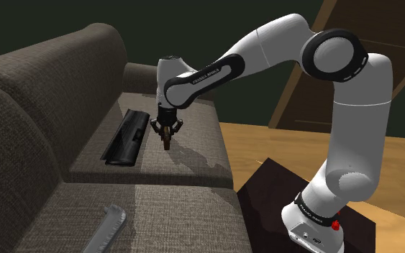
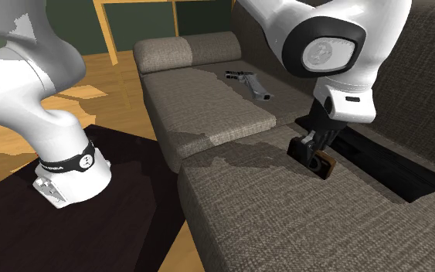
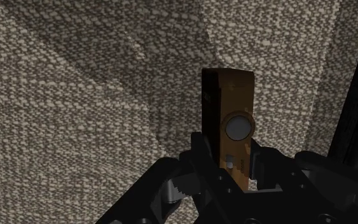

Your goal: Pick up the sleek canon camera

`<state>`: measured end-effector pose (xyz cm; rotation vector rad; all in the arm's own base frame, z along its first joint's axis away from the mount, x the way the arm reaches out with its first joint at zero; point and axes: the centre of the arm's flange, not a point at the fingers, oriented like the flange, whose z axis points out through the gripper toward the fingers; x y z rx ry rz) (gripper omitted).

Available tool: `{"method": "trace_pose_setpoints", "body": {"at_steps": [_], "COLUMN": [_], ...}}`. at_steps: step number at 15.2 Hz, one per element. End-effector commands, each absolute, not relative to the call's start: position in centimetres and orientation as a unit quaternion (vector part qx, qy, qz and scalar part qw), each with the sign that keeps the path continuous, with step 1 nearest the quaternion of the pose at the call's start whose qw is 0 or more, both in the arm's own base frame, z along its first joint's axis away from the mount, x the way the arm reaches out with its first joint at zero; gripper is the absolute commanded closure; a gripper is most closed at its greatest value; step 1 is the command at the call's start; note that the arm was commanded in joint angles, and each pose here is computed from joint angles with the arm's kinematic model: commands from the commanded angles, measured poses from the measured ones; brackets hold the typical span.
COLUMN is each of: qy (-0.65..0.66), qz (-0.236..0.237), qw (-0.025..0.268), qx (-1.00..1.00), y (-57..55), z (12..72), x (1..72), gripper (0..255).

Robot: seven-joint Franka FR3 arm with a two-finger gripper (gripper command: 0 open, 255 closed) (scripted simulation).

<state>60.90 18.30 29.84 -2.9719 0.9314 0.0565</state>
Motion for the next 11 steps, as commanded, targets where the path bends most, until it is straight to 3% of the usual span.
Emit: {"method": "trace_pose_setpoints", "body": {"at_steps": [1, 11], "qy": [0.299, 0.299], "qz": [0.018, 0.018], "qw": [0.013, 0.013], "qx": [-0.954, -0.954], "y": [18.3, 18.3], "z": [29.8, 32.4], "x": [60.9, 60.9], "gripper": [255, 255]}}
